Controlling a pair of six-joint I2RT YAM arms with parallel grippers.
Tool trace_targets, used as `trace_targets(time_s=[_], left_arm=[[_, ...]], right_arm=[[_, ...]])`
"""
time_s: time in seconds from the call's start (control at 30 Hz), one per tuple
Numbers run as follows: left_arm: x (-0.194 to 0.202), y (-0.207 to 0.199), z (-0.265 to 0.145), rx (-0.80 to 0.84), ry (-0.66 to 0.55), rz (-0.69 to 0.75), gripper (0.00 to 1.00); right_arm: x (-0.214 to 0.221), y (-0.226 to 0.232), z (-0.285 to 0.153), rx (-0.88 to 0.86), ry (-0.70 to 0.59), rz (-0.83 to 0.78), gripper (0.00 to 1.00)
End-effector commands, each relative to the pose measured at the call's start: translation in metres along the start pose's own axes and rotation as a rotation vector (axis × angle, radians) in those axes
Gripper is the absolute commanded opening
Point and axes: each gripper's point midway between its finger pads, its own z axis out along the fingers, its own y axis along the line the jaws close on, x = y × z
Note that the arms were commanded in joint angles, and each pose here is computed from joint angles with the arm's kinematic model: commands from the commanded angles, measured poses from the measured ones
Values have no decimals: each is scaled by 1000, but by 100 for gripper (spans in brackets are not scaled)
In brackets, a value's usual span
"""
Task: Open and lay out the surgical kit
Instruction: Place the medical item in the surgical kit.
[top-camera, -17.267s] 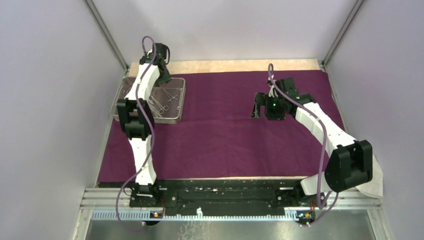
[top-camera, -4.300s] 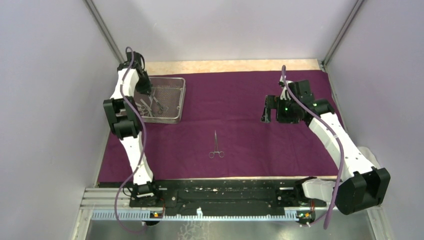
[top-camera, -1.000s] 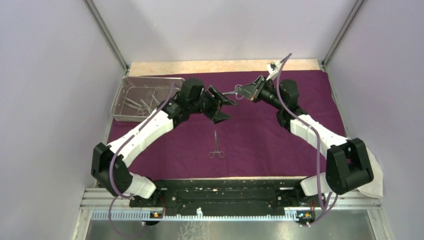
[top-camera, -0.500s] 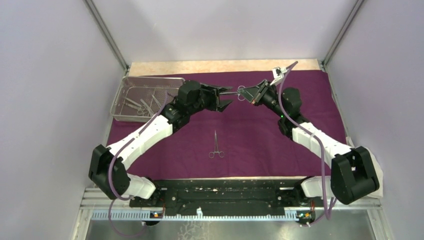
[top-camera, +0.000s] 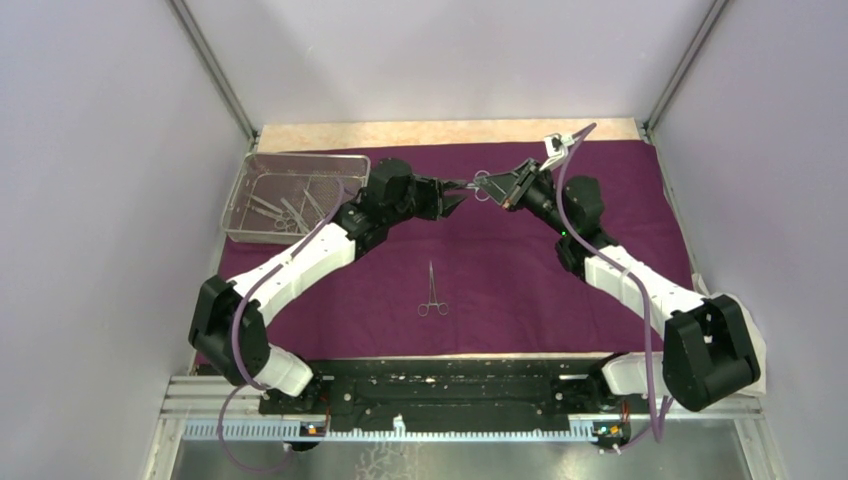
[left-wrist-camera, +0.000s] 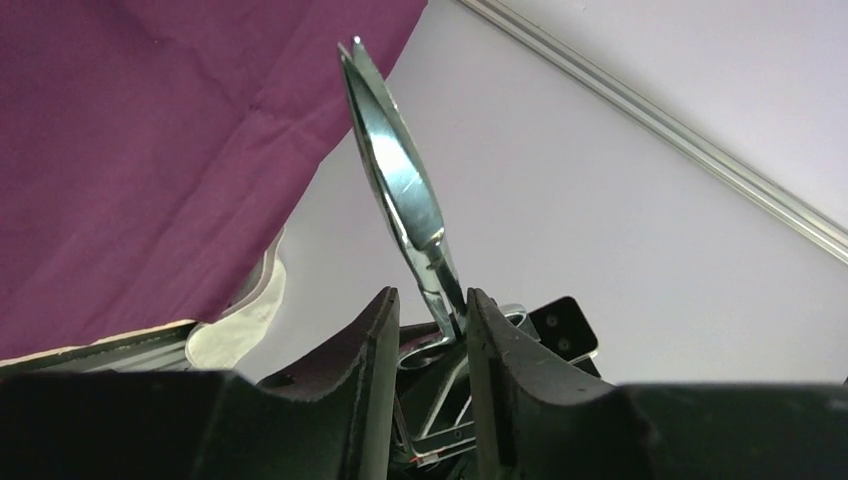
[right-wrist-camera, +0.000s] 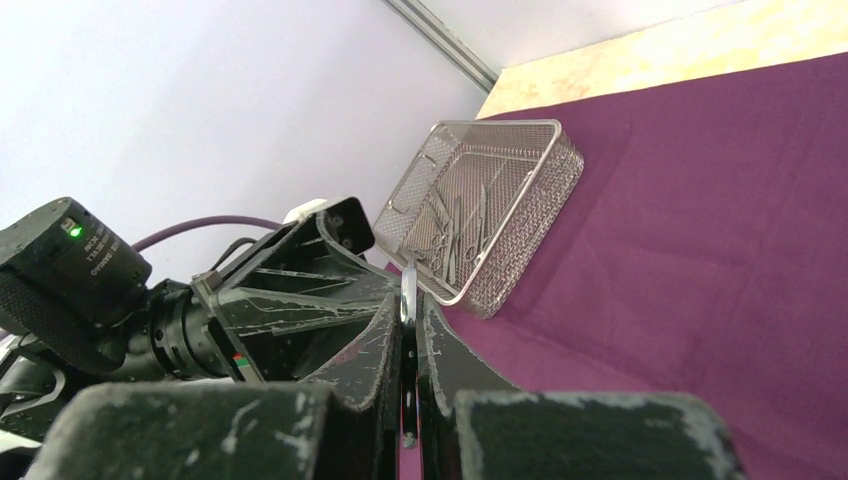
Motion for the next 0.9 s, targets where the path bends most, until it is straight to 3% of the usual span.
trace_targets(time_s=[0.0, 0.3, 0.57, 0.6, 0.7, 0.87], left_arm=[[10, -27, -2, 78, 18, 4, 35], [6, -28, -3, 89, 8, -4, 26], [8, -32, -3, 115, 19, 1, 5], [7, -29, -3, 107, 16, 3, 0], [5, -21, -3, 84, 12, 31, 0], [0, 5, -5, -4, 23, 236, 0]], right_arm=[[-13, 27, -2, -80, -53, -61, 0], [-7, 22, -2, -52, -41, -81, 0], [3, 18, 0, -30, -16, -104, 0], [5, 17, -1, -22, -6, -110, 4], [6, 10, -6, 38, 27, -138, 17], [0, -18, -42, 315, 135, -260, 61]])
